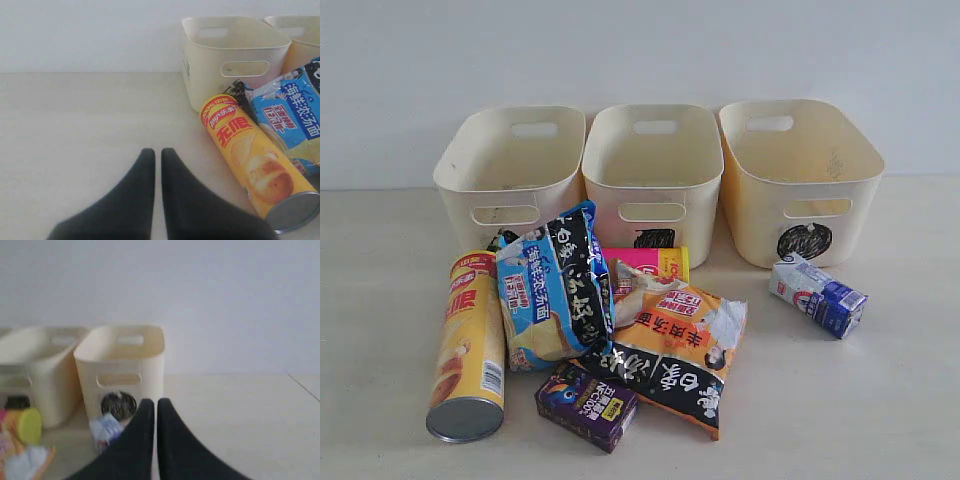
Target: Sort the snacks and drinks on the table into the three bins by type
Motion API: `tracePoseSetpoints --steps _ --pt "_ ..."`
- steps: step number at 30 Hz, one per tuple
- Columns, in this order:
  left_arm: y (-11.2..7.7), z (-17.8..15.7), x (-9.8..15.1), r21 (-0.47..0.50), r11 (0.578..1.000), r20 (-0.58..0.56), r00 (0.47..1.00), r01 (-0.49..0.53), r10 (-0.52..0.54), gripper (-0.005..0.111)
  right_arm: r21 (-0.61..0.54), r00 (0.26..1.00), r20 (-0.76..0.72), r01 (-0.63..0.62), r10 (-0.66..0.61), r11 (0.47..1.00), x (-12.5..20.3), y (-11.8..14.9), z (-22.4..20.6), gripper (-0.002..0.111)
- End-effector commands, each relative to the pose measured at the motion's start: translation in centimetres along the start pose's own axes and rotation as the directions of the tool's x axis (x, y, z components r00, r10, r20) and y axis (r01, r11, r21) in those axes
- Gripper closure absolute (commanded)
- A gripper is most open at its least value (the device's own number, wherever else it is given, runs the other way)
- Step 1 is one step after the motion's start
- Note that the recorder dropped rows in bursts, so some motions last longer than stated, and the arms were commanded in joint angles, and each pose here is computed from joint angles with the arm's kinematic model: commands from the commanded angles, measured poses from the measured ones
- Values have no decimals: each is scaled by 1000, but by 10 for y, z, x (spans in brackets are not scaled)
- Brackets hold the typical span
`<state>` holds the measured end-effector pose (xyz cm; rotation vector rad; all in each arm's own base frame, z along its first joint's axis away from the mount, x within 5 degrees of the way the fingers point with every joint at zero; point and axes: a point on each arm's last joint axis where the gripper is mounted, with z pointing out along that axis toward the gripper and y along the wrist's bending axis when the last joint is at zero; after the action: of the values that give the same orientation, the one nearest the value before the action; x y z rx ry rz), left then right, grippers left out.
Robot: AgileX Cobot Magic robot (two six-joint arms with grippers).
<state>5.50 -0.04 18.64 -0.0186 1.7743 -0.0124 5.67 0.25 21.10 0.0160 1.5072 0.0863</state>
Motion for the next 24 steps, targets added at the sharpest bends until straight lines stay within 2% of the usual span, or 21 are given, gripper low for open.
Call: tracePoseSetpoints --steps 1,4,9,16,19,24 --pt "0 0 -1 -2 1000 11 1000 15 -15 102 -24 970 167 -177 178 984 -15 0 -2 108" --pt "0 0 -1 -2 1000 11 1000 15 -15 102 -53 935 289 -197 204 979 -27 -1 -4 108" --pt "0 0 -1 -2 1000 11 1000 15 -15 102 -47 942 287 -166 172 985 -66 2 2 108" --pt "0 0 -1 -2 1000 11 1000 15 -15 102 -16 981 128 -147 148 989 -117 6 49 108" --pt "0 0 -1 -2 1000 11 1000 15 -15 102 -11 989 64 -135 135 991 -126 8 73 108" --pt "0 0 -1 -2 1000 11 1000 15 -15 102 -52 996 -78 -37 33 998 -134 18 113 108"
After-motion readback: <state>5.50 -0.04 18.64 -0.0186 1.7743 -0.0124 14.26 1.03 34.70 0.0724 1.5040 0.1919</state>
